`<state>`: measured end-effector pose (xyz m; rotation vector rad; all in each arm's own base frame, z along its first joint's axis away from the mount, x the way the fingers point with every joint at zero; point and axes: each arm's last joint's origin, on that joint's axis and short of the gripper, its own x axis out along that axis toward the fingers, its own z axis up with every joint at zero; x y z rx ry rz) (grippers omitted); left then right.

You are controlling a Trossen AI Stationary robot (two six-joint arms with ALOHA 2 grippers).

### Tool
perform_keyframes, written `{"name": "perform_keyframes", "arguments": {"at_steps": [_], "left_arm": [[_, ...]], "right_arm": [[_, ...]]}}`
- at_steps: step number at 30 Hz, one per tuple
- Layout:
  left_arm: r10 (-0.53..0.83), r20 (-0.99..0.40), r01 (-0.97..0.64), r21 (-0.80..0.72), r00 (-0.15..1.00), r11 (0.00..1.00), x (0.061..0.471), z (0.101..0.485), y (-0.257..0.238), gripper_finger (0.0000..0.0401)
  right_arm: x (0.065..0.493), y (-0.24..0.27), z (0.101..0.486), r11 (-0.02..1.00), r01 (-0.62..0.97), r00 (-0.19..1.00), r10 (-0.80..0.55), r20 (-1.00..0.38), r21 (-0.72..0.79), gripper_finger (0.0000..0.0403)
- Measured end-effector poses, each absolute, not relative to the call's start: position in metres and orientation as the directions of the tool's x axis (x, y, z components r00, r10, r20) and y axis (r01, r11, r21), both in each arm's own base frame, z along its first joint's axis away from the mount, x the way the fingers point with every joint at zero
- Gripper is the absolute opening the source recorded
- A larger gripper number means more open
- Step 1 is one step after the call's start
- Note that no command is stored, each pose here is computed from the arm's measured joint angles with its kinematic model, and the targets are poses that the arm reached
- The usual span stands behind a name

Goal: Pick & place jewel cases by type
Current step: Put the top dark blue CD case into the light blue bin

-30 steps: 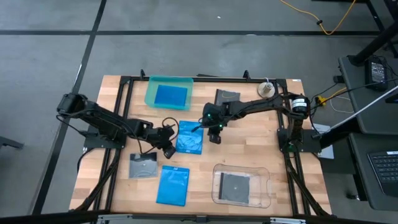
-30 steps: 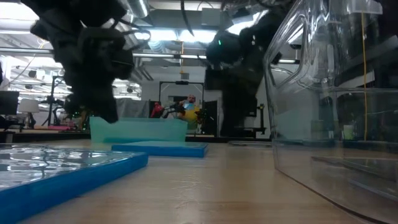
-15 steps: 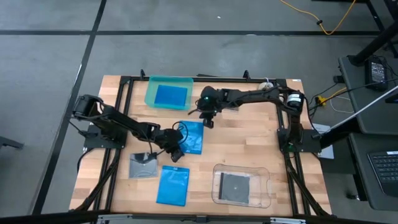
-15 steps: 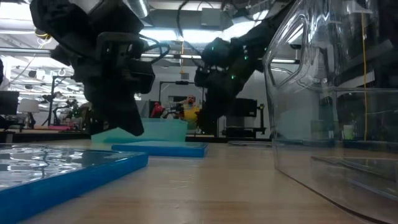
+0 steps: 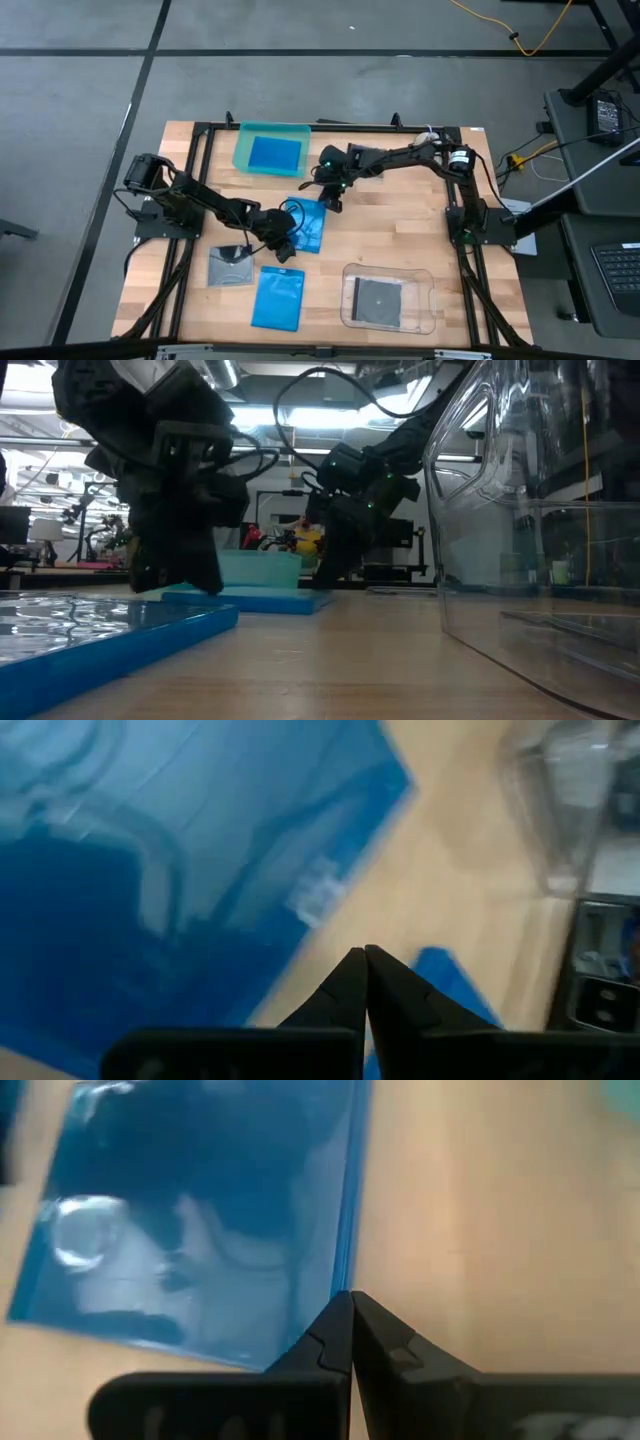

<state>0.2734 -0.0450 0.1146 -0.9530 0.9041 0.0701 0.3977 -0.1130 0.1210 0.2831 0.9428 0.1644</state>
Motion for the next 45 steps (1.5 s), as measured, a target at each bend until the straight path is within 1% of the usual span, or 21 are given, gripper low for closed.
{"name": "perform_keyframes", "arguments": {"at_steps": [3, 8, 15, 23, 27, 30, 33, 36, 37, 40, 45], "left_arm": [[-0.303, -0.740, -0.482, -0.637, 0.600, 0.601, 0.269, 0.111, -0.044, 0.0001], [-0.294, -0.798, -0.532, -0.578, 0.525, 0.619, 0.262, 0.106, -0.043, 0.0002], [-0.287, -0.823, -0.525, -0.542, 0.491, 0.656, 0.259, 0.104, -0.041, 0.0002], [-0.265, -0.847, -0.531, -0.502, 0.460, 0.682, 0.256, 0.103, -0.028, 0.0002], [-0.235, -0.854, -0.545, -0.484, 0.464, 0.685, 0.253, 0.106, -0.018, 0.0002], [-0.156, -0.869, -0.579, -0.437, 0.470, 0.688, 0.250, 0.110, -0.009, 0.0002], [-0.019, -0.870, -0.623, -0.369, 0.493, 0.690, 0.248, 0.116, 0.003, 0.0001], [0.128, -0.838, -0.646, -0.302, 0.530, 0.701, 0.248, 0.124, 0.016, 0.0002], [0.148, -0.820, -0.640, -0.303, 0.552, 0.706, 0.249, 0.127, 0.019, 0.0002], [0.160, -0.758, -0.611, -0.363, 0.633, 0.703, 0.254, 0.140, 0.028, 0.0001], [0.178, -0.727, -0.607, -0.383, 0.664, 0.696, 0.250, 0.152, 0.033, 0.0002]], "right_arm": [[0.398, -0.105, 0.118, 0.939, -0.025, 0.554, 0.299, -0.777, 0.344, 0.0009], [0.399, -0.096, 0.116, 0.940, -0.038, 0.533, 0.305, -0.789, 0.338, 0.0009], [0.394, -0.084, 0.116, 0.928, -0.041, 0.464, 0.345, -0.816, 0.369, 0.0009], [0.384, -0.067, 0.113, 0.866, -0.077, 0.344, 0.488, -0.802, 0.494, 0.0009], [0.381, -0.055, 0.111, 0.848, -0.122, 0.283, 0.528, -0.801, 0.516, 0.0009], [0.379, -0.048, 0.111, 0.839, -0.156, 0.254, 0.544, -0.800, 0.521, 0.0009], [0.380, -0.041, 0.111, 0.835, -0.201, 0.246, 0.549, -0.799, 0.512, 0.0009], [0.383, -0.036, 0.111, 0.831, -0.259, 0.261, 0.550, -0.793, 0.491, 0.0009], [0.385, -0.034, 0.111, 0.830, -0.286, 0.272, 0.550, -0.790, 0.479, 0.0009], [0.391, -0.031, 0.111, 0.831, -0.329, 0.316, 0.544, -0.777, 0.448, 0.0009], [0.395, -0.032, 0.120, 0.837, -0.346, 0.343, 0.533, -0.774, 0.423, 0.0009]]}}
